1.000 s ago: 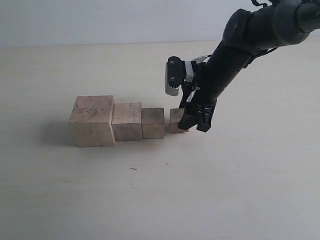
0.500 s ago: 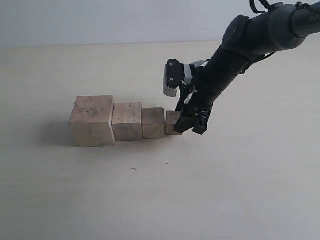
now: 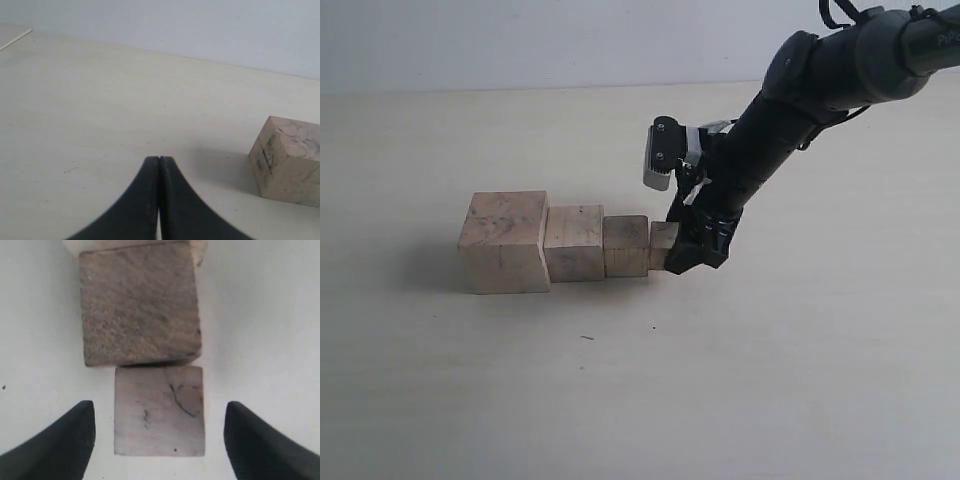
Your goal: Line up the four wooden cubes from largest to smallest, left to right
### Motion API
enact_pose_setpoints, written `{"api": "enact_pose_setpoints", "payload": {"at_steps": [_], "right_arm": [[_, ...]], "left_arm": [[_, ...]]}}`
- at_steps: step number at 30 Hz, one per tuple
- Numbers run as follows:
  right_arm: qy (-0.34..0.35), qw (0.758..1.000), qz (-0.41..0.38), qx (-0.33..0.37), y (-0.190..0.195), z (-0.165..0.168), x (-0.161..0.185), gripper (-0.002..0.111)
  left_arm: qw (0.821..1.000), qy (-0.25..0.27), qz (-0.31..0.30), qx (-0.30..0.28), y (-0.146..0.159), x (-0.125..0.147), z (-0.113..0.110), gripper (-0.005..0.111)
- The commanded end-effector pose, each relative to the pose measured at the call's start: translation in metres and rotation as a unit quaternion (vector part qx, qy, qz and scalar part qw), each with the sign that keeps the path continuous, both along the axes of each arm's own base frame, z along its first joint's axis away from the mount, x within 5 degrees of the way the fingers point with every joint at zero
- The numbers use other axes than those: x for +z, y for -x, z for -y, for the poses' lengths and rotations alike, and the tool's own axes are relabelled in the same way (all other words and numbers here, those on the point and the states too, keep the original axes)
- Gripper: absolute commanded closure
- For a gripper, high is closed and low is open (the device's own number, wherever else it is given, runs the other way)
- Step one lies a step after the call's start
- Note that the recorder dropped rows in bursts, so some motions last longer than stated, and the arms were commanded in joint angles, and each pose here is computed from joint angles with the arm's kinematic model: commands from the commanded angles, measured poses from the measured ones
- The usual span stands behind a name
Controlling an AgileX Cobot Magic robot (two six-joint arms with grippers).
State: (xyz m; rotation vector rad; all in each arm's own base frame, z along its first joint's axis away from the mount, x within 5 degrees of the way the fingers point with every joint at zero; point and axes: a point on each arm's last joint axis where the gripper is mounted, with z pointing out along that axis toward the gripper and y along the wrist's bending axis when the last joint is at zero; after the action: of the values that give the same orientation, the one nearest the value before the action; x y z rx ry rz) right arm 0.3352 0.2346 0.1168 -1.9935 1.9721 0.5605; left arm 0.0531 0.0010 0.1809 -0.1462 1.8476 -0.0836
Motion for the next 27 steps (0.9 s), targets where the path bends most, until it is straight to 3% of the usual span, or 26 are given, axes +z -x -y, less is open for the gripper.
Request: {"api": "enact_pose_setpoints", "payload": {"at_steps": [1, 7, 16, 27], "right_arm": [[0.024, 0.999, 0.022, -0.020, 0.000, 0.007, 0.022, 0.039], [0.053, 0.996, 0.051, -0.040, -0.002, 0.015, 0.038, 0.039], [0.091, 0.993, 0.065, -0.037, -0.010, 0.018, 0.012, 0.039], [0.057, 0.991, 0.090, -0.084, -0.018, 0.012, 0.012, 0.039]], "left_arm": [[1.000, 0.002, 0.005, 0.000, 0.000, 0.000, 0.000, 0.107], [1.000, 0.003, 0.005, 0.000, 0.000, 0.000, 0.000, 0.107], [1.000, 0.003, 0.005, 0.000, 0.000, 0.000, 0.000, 0.107], [1.000, 0.003, 0.005, 0.000, 0.000, 0.000, 0.000, 0.107]]}}
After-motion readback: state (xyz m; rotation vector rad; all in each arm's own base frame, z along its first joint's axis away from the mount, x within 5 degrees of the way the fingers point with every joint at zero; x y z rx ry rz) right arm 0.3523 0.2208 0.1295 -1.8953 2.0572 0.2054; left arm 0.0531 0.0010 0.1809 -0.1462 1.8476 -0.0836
